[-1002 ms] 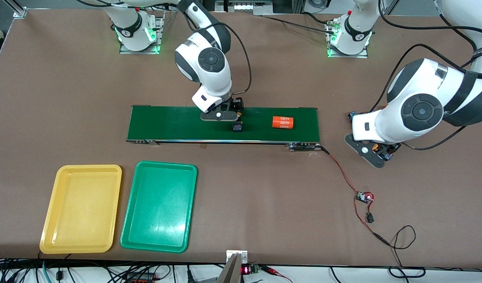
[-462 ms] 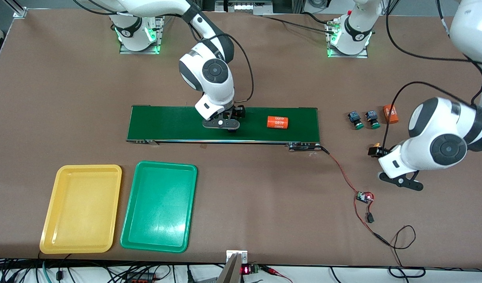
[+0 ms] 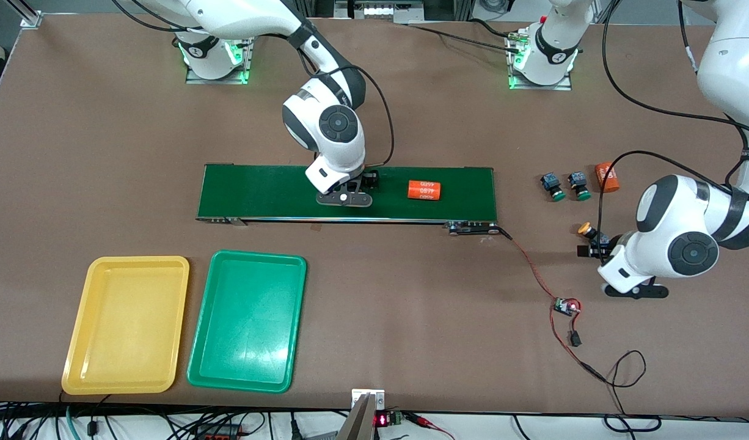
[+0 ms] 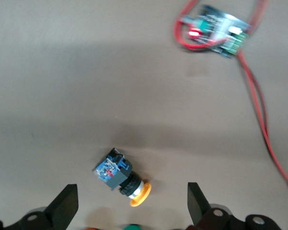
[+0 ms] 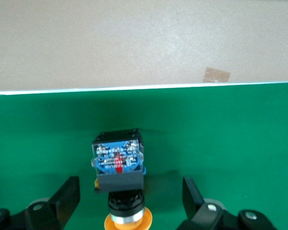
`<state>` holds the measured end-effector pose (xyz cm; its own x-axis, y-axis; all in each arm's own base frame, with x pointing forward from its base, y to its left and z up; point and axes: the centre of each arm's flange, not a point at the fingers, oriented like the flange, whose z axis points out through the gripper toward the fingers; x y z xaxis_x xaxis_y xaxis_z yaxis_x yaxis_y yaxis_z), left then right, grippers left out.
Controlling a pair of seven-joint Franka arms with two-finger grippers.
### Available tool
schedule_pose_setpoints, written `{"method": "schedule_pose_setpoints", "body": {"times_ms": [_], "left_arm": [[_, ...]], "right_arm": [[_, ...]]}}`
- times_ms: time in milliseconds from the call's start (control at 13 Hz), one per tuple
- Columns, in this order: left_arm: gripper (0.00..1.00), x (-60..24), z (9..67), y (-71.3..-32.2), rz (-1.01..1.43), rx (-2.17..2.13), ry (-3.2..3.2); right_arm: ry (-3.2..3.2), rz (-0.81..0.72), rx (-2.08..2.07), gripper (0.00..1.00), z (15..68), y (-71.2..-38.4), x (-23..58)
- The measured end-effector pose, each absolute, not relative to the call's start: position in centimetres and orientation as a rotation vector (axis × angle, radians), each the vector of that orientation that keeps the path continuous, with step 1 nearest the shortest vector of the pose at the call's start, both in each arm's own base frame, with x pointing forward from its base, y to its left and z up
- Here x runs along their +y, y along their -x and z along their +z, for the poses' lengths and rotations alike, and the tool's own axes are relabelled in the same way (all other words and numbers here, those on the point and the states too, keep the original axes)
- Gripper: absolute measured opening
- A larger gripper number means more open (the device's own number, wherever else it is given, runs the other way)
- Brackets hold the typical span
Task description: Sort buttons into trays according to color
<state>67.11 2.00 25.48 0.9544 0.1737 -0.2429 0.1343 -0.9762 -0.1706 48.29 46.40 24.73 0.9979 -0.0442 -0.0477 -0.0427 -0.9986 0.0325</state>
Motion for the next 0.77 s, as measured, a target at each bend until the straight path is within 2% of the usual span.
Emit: {"method": "schedule_pose_setpoints", "body": {"times_ms": [154,308,385,616,770], "left_arm": [[1.00,2.6,23.1,-66.5,0.428,-0.424,2.908],[1.00,5.7,21.0,-65.9,0.469,-0.515,2.858],[1.00,7.5,20.6,-65.7,0.479,-0.564,2.839],[1.00,10.2,19.8,-64.9,0.478,-0.768,2.780],[0.98,8.3,18.1,-64.1,0.443,-0.876,2.763]], "right_arm": [[-3.094,-0.060,-0.050,0.68,24.4,-48.4,46.2],[-3.089,-0.054,-0.059,0.46,24.2,-48.8,45.9],[-3.092,-0.042,-0.068,0.41,24.6,-49.3,45.8],[-3.078,-0.018,-0.104,0.41,26.4,-51.5,44.9],[-3.028,-0.039,-0.058,0.41,28.8,-53.9,43.1]]}}
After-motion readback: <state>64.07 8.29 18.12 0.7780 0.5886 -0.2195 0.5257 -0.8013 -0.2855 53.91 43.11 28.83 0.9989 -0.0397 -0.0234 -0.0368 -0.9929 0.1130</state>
